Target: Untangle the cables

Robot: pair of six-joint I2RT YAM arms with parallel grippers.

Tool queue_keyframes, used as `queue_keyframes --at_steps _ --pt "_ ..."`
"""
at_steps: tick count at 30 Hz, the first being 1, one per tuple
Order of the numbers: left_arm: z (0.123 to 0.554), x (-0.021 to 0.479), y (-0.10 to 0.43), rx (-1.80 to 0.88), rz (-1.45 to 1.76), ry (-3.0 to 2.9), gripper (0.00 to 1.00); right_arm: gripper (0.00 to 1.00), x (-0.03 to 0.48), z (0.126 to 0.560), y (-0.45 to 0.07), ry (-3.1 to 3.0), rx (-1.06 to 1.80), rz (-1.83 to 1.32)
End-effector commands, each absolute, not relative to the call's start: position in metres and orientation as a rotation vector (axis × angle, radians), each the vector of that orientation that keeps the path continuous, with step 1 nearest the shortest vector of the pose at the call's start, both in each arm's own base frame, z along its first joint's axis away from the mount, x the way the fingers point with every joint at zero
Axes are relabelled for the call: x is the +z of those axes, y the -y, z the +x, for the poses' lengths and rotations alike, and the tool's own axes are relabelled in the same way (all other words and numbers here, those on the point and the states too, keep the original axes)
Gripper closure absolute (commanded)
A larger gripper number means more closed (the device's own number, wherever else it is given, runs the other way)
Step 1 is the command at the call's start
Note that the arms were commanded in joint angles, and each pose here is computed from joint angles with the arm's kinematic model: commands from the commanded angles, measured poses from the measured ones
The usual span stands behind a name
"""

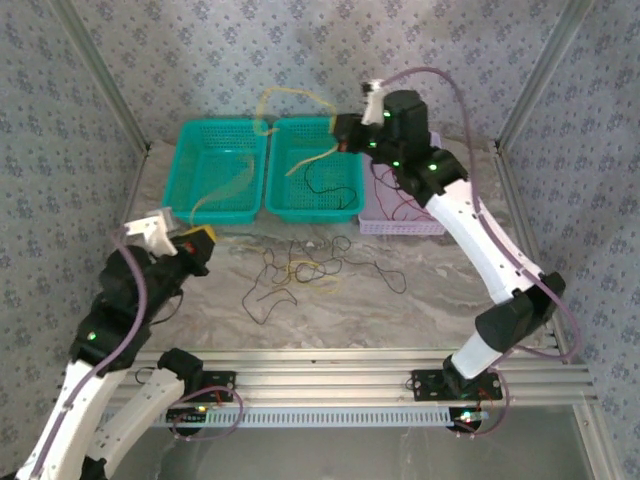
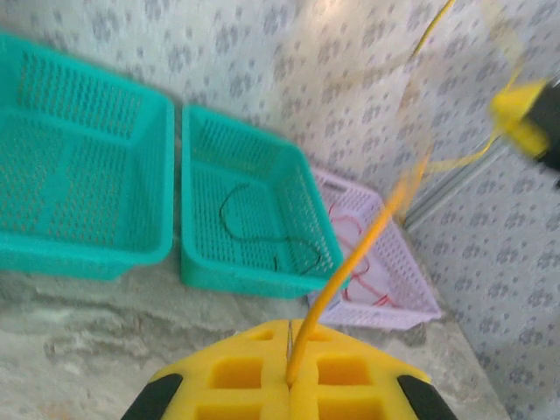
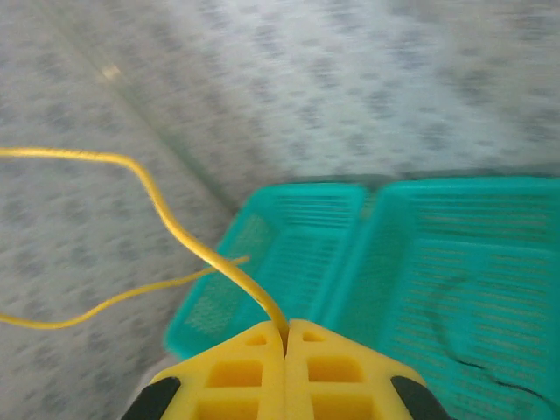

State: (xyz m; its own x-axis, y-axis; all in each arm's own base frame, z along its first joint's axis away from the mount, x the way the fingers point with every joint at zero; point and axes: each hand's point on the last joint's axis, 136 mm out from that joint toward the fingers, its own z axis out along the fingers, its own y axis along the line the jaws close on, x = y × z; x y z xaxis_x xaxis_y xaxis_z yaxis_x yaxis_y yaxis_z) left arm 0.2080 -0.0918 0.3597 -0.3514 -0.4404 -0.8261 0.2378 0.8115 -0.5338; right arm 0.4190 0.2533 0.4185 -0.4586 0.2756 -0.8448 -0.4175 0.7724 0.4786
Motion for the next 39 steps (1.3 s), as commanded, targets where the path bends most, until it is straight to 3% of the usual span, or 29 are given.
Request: queue_keyframes --at_steps 1,8,14,25,39 --pt "0.199 0.365 0.074 -0.587 -0.148 -1.828 1.0 1.0 0.411 0.419 -0.24 -1.861 0.788 -0.05" --pt "0.2 0.412 0.068 -0.522 -0.108 -1.759 1.0 1.0 0.37 0.426 -0.28 -1.953 0.773 -0.234" --pt "0.189 0.449 0.058 -0.488 -0.085 -1.686 1.0 1.0 0.357 0.464 -0.334 -2.019 0.74 -0.342" --pt "0.188 0.435 0.062 -0.518 -0.082 -1.715 1.0 1.0 0.276 0.506 -0.445 -2.087 0.819 -0.425" --pt "0.188 0.418 0.068 -0.541 -0.071 -1.751 1.0 1.0 0.199 0.498 -0.52 -2.052 0.927 -0.527"
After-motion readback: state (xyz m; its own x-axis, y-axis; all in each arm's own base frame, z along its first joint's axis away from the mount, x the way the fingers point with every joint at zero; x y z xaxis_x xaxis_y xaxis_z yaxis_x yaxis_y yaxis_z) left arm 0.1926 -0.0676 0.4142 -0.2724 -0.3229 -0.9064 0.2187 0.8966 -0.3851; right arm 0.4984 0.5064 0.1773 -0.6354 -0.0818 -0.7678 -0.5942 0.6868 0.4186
